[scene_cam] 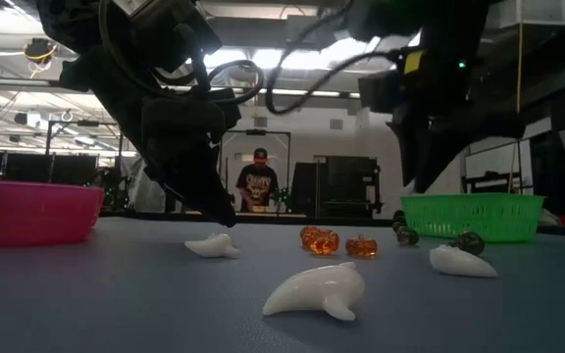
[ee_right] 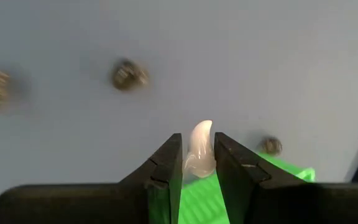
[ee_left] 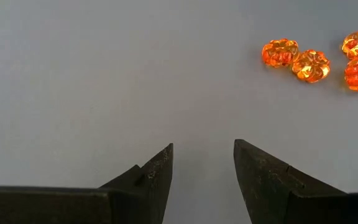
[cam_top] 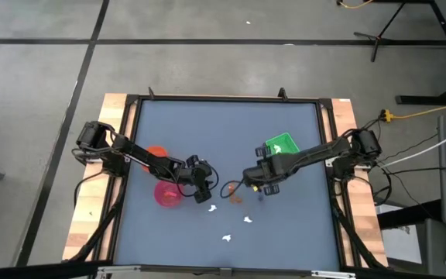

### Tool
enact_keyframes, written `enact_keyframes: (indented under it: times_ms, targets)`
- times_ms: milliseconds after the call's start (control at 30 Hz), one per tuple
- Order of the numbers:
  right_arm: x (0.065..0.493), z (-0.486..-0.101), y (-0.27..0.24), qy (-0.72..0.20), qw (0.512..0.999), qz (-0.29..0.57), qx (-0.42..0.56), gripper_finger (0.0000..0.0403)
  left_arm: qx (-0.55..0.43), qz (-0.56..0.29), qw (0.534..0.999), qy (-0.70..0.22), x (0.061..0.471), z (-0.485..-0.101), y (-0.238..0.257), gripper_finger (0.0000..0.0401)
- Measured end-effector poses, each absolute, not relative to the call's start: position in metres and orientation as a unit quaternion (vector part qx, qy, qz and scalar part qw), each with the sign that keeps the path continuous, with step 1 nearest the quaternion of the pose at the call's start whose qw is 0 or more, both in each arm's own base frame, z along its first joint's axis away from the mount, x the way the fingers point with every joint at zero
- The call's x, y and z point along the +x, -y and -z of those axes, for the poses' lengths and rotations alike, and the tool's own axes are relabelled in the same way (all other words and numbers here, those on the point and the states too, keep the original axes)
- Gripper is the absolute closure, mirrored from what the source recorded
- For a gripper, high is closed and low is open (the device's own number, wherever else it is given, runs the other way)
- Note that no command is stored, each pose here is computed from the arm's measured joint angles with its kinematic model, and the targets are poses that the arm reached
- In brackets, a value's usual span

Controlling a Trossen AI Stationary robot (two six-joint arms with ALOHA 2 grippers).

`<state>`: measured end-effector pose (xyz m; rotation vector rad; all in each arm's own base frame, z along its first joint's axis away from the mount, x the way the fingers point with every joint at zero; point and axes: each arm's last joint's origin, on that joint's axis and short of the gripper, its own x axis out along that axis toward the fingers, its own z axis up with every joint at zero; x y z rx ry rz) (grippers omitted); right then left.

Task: Sort Halloween decoration
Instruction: Put the white ghost toy into the green bin

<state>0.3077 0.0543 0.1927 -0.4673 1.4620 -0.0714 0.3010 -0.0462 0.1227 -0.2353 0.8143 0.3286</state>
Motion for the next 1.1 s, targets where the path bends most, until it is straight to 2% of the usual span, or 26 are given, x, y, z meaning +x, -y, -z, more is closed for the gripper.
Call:
enact_keyframes:
  times_ms: [300,567,867,1100]
  targets:
    - [0.301,-0.193,-0.02,-0.712,0.672,0.051,-0.196,0.0315,-0.114,-0.159,0.898,-0.393,0.301,-0.123,0.046,0.0246]
    - [0.301,-0.193,-0.001,-0.723,0.66,0.046,-0.197,0.0315,-0.114,-0.159,0.898,-0.393,0.301,-0.123,0.046,0.0246]
    - [0.304,-0.217,0.013,-0.737,0.646,0.052,-0.189,0.0315,-0.114,-0.159,0.898,-0.393,0.301,-0.123,0.046,0.0246]
    - [0.302,-0.221,0.029,-0.747,0.64,0.069,-0.167,0.0315,-0.114,-0.159,0.898,-0.393,0.301,-0.123,0.046,0.0246]
